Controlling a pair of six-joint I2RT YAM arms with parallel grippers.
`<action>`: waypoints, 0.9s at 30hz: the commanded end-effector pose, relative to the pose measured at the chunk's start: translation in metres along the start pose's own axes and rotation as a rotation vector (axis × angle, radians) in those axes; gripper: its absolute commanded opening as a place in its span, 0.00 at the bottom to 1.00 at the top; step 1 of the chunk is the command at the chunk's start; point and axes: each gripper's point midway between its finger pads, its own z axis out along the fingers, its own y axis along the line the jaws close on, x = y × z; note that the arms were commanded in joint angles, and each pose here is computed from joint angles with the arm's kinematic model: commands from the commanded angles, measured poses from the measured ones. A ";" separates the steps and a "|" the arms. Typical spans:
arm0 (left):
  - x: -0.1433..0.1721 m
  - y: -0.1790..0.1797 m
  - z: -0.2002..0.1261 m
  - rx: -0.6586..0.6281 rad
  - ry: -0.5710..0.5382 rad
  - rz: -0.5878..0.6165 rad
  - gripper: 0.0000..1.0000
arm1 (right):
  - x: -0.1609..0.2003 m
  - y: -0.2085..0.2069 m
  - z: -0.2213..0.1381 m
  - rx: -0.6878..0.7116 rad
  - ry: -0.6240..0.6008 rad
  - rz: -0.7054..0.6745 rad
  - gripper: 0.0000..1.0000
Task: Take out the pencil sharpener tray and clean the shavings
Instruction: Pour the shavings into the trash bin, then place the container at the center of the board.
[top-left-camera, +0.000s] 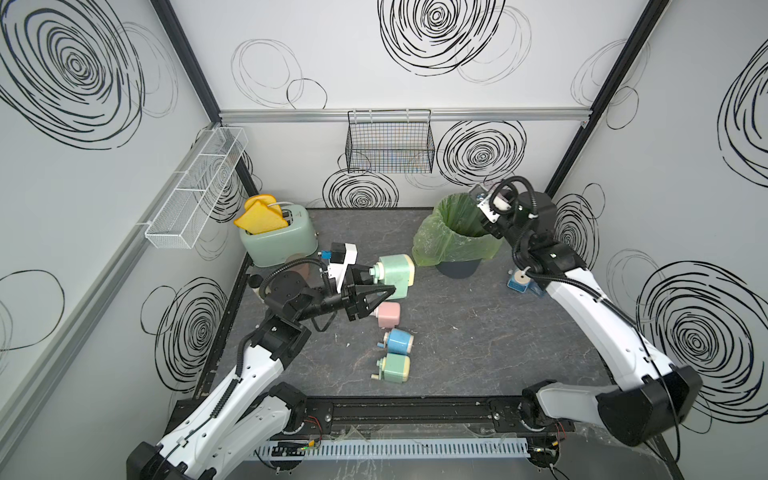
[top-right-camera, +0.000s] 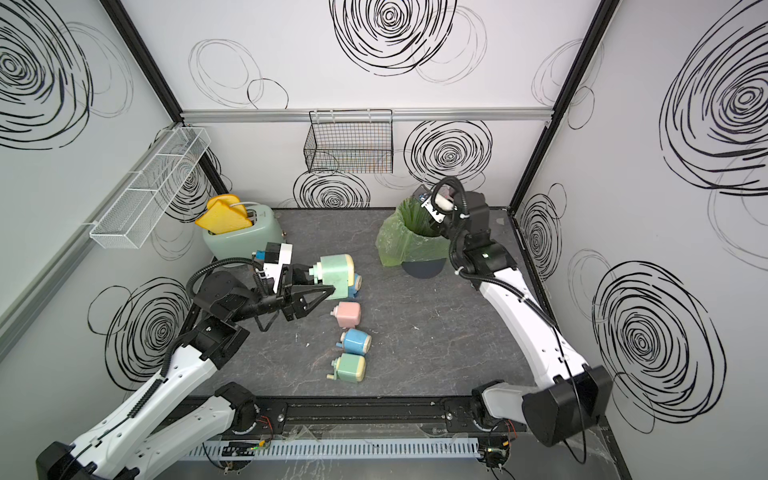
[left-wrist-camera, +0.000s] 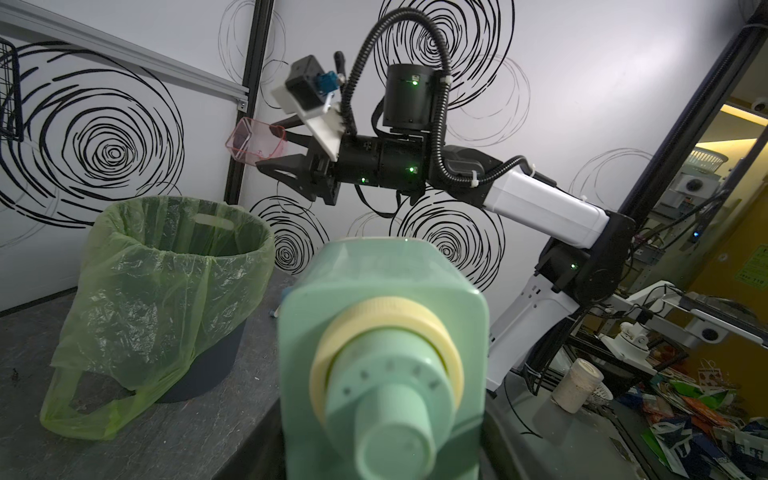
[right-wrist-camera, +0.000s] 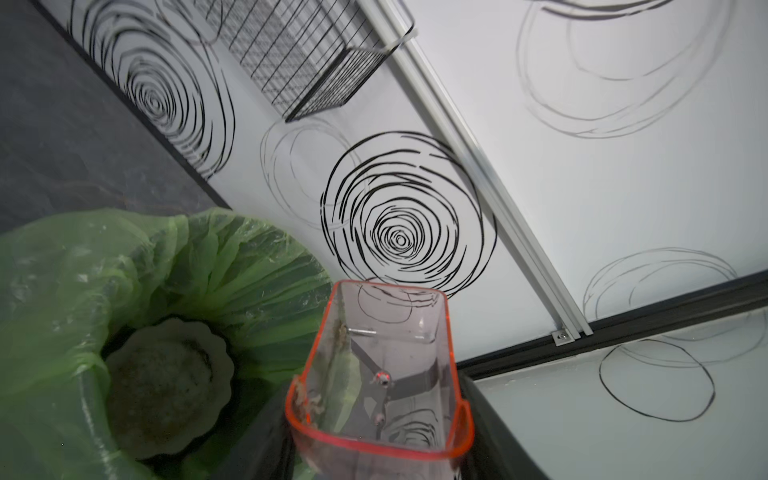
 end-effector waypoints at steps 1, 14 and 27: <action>-0.017 -0.009 0.000 0.039 -0.049 0.058 0.39 | -0.031 0.011 -0.042 -0.136 -0.246 0.273 0.40; -0.040 -0.026 0.001 0.168 -0.136 0.059 0.40 | -0.034 0.121 -0.153 -0.830 -0.504 0.621 0.36; -0.037 -0.038 0.003 0.209 -0.176 0.089 0.41 | -0.021 0.172 -0.199 -1.164 -0.463 0.715 0.37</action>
